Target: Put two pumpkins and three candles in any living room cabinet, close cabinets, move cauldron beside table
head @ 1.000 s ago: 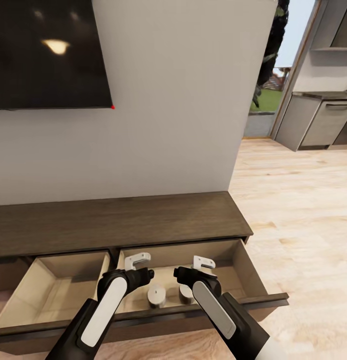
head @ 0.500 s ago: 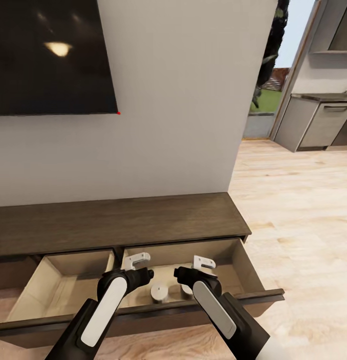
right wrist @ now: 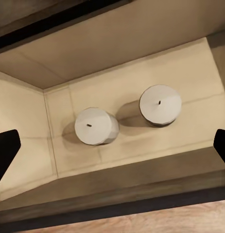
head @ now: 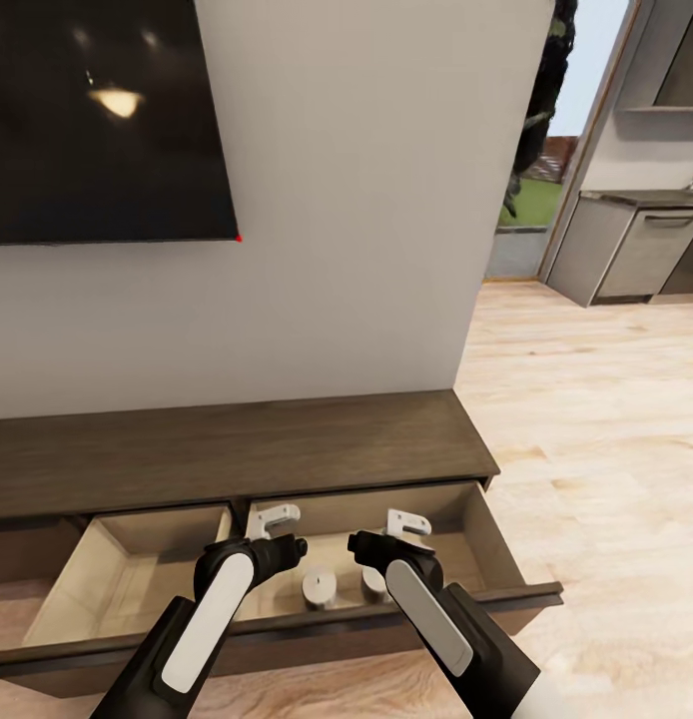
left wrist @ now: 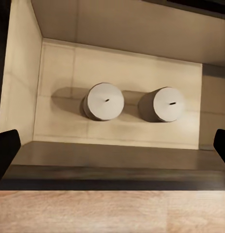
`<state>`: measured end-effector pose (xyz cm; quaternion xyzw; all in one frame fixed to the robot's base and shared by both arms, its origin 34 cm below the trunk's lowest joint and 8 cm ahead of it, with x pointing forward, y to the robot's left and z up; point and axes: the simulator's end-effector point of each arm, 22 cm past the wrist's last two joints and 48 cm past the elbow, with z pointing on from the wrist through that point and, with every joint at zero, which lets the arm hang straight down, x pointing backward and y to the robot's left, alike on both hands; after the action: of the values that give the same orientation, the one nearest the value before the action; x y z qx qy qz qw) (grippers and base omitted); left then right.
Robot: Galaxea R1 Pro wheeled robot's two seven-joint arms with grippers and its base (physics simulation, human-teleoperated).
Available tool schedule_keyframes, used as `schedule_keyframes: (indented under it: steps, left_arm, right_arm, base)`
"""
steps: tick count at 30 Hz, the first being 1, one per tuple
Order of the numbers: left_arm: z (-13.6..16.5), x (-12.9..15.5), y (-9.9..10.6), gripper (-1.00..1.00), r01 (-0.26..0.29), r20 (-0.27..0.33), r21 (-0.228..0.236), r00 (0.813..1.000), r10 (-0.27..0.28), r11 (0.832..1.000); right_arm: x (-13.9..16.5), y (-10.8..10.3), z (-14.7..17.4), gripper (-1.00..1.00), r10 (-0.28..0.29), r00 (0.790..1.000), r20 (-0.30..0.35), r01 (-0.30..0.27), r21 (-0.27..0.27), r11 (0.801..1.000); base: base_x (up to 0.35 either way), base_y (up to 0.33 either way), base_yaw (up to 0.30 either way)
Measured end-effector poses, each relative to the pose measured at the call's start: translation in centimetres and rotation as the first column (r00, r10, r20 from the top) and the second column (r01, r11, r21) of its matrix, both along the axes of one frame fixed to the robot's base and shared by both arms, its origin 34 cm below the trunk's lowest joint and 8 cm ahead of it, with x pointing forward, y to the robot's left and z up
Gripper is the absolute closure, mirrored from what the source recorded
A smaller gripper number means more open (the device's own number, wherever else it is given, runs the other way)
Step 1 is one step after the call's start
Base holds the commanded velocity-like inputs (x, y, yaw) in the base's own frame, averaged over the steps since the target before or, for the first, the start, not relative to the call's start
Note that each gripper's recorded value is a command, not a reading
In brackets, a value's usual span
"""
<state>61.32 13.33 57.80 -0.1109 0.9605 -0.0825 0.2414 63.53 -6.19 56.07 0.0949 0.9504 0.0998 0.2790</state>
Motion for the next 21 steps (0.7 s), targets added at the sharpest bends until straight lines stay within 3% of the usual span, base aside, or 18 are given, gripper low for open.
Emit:
schedule_keyframes:
  steps: [9, 16, 21]
  left_arm:
    - [1.8, 0.3, 0.1, -1.0, -0.001, 0.0, 0.003, 1.0, 0.001, 1.0]
    - [3.1, 0.8, 2.0, -1.0, -0.042, -0.008, 0.006, 0.999, 0.042, 0.999]
    - [4.0, 0.9, 2.3, -1.0, -0.05, -0.015, 0.002, 0.999, 0.05, 0.999]
  right_arm:
    - [0.3, 0.0, 1.8, -1.0, 0.0, 1.0, 0.0, 0.0, -0.001, 1.0]
    - [0.5, 0.0, 3.2, -1.0, 0.0, 1.0, -0.002, 0.0, -0.001, 1.0]
    - [0.6, 0.0, 4.1, -1.0, 0.001, 1.0, -0.003, -0.001, -0.001, 1.0]
  base:
    - [0.0, 0.0, 0.0]
    - [0.0, 0.0, 0.0]
    - [0.0, 0.0, 0.0]
